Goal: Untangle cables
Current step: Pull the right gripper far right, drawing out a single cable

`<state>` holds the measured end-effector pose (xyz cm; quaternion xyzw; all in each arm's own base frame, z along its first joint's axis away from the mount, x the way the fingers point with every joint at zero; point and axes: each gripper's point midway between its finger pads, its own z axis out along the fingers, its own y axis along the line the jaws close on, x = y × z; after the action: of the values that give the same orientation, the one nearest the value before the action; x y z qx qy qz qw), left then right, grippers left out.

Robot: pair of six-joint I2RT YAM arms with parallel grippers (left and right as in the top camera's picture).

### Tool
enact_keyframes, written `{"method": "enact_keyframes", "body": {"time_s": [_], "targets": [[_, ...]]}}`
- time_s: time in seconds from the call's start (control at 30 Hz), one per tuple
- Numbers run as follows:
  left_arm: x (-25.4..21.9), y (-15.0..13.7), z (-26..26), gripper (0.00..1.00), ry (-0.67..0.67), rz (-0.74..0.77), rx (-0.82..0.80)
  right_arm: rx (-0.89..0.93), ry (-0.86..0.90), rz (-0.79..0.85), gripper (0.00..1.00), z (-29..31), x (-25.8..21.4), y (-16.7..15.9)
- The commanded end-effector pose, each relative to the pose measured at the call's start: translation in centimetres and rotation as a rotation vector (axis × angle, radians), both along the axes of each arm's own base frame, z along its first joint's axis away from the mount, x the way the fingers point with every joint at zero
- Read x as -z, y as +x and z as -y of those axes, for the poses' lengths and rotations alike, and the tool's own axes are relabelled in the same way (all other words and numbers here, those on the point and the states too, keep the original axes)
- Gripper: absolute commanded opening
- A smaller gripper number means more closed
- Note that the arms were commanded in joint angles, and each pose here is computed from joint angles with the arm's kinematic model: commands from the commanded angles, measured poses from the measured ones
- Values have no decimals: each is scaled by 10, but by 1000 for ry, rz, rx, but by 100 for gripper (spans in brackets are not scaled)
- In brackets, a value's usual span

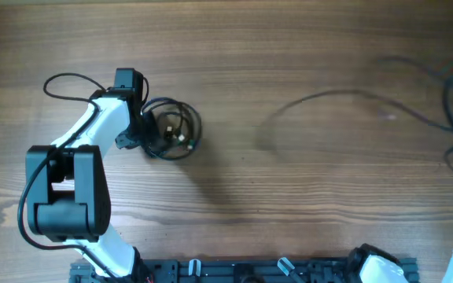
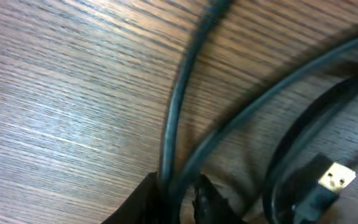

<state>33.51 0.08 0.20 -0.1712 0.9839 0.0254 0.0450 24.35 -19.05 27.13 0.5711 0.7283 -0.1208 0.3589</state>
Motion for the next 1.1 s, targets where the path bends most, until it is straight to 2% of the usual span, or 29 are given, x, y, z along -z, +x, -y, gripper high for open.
{"method": "enact_keyframes", "body": {"time_s": [0.0,0.17,0.23,0.43,0.6,0.73,0.87,0.97,1.07], "targets": [[5,-3,-7,22,26,-16,-25,132,55,23,4,17,12,-4],[5,-2,-6,22,19,-12,-25,-234,231,-86,4,-17,56,40],[5,0,2,22,-28,-6,-21,-383,306,-127,4,-32,76,53],[5,3,10,21,-74,7,-16,-694,503,-130,4,-72,114,82],[5,4,12,21,-80,10,-14,-723,608,-176,4,-80,146,88],[5,4,12,21,-80,11,-13,-760,680,-180,4,-96,155,91],[5,6,12,21,-81,18,-12,-925,657,-26,4,-115,104,109],[5,6,13,21,-81,18,-12,-981,451,109,4,-106,20,127],[5,6,12,21,-81,18,-13,-1034,138,284,4,-90,-72,149]]}}
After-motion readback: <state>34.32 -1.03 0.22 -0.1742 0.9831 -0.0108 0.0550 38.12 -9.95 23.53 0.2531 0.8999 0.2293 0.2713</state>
